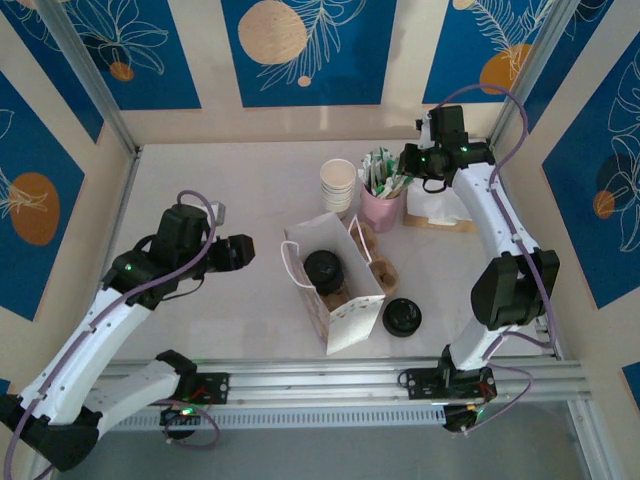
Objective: Pack the takeout coffee
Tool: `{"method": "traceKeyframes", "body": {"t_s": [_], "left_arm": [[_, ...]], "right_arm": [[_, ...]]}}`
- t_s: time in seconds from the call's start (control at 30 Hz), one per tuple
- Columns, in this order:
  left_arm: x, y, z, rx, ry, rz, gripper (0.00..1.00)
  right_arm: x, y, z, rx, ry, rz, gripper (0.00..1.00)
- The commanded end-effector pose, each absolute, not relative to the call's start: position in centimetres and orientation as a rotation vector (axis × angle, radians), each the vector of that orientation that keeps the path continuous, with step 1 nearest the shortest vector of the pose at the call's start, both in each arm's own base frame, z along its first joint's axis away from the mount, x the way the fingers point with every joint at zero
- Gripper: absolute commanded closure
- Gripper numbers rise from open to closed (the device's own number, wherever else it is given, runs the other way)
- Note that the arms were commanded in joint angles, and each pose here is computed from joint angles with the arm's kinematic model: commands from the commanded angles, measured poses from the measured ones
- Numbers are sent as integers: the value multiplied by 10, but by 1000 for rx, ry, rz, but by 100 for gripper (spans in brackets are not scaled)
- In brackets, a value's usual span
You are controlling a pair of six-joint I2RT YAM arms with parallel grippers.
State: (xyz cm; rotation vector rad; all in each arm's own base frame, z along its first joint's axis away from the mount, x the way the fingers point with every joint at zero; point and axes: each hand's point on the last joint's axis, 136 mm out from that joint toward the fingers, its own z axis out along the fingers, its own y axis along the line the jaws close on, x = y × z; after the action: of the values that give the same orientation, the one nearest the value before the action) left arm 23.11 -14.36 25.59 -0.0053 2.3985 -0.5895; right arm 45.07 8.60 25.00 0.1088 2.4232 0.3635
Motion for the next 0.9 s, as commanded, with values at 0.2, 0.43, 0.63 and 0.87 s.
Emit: {"method": "traceKeyframes", "body": {"t_s": [0.2, 0.43, 0.63, 0.87], "left_arm": [[230, -142, 271, 13, 2364, -586, 34], [229, -145, 274, 3, 2360, -616, 35], [227, -146, 278, -9, 2348, -643, 35], [224, -148, 283, -20, 2339, -679, 36]], "right_arm": [[448, 95, 286, 43, 2373, 357, 100], [411, 100, 363, -47, 2208, 329, 100], [341, 108, 451, -122, 1994, 398, 100], [237, 125, 521, -251, 1761, 609, 100]]}}
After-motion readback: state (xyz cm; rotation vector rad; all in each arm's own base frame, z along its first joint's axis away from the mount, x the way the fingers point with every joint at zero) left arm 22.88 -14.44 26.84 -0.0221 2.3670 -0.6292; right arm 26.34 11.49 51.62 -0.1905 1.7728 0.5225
